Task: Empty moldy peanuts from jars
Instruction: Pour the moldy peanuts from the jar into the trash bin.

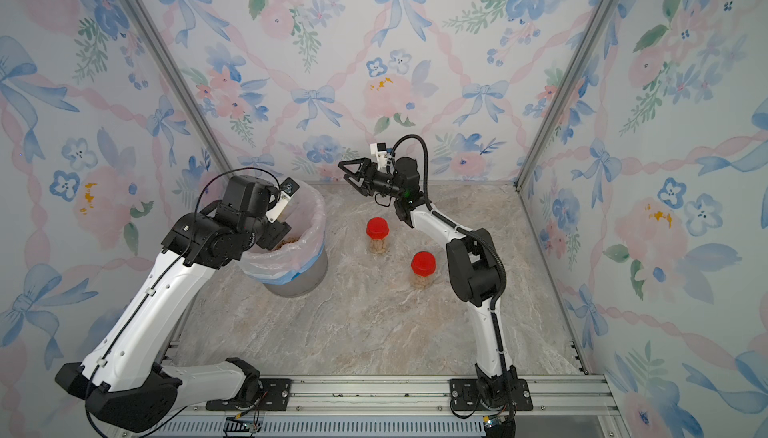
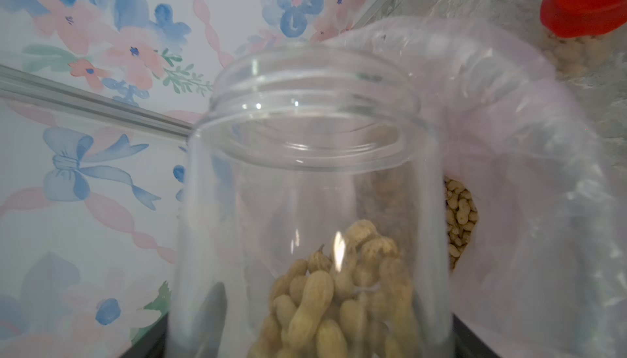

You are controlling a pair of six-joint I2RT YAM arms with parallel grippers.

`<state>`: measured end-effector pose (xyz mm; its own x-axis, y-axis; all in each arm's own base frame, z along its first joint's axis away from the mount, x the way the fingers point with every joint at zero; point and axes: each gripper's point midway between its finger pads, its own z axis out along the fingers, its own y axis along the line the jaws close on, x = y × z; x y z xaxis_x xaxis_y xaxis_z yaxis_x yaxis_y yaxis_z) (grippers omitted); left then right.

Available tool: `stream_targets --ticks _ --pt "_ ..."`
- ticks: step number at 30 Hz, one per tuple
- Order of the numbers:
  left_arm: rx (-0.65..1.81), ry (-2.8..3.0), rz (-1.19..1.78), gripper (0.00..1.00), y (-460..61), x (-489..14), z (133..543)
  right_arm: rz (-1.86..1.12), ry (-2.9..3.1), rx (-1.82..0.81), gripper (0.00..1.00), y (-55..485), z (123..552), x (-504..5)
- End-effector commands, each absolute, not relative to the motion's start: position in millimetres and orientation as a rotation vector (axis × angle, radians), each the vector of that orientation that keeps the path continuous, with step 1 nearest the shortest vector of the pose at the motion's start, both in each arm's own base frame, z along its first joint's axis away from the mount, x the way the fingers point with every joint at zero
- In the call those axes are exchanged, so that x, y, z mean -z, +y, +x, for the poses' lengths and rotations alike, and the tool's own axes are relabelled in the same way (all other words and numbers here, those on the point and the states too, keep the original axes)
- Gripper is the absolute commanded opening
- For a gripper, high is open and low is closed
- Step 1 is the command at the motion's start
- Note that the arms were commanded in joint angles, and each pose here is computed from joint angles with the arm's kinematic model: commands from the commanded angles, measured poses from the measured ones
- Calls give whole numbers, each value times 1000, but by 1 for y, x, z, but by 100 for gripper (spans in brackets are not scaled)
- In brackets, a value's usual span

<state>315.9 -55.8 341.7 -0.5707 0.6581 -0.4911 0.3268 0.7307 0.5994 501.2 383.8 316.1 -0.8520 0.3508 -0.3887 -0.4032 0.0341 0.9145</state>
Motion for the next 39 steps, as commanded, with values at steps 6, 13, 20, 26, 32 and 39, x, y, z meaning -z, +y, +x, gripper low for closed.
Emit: stream_targets --ticks 6,13,20,26,32,39 --pt "-461 2343 592 7 -58 -316 328 -72 1689 -1870 81 365 503 -337" --pt "-304 2462 512 3 -68 -292 326 -49 1679 -1888 81 355 507 -329" --pt "-360 2525 288 8 -37 -283 331 -56 1681 -1887 81 353 503 -330" --pt "-284 2547 178 9 -36 -279 338 -50 1674 -1865 81 350 497 -332" --pt "-117 2519 -17 6 -42 -292 353 -48 1686 -1857 81 355 490 -328" --pt "247 2417 -251 7 -60 -312 365 -24 1688 -1835 81 353 486 -325"
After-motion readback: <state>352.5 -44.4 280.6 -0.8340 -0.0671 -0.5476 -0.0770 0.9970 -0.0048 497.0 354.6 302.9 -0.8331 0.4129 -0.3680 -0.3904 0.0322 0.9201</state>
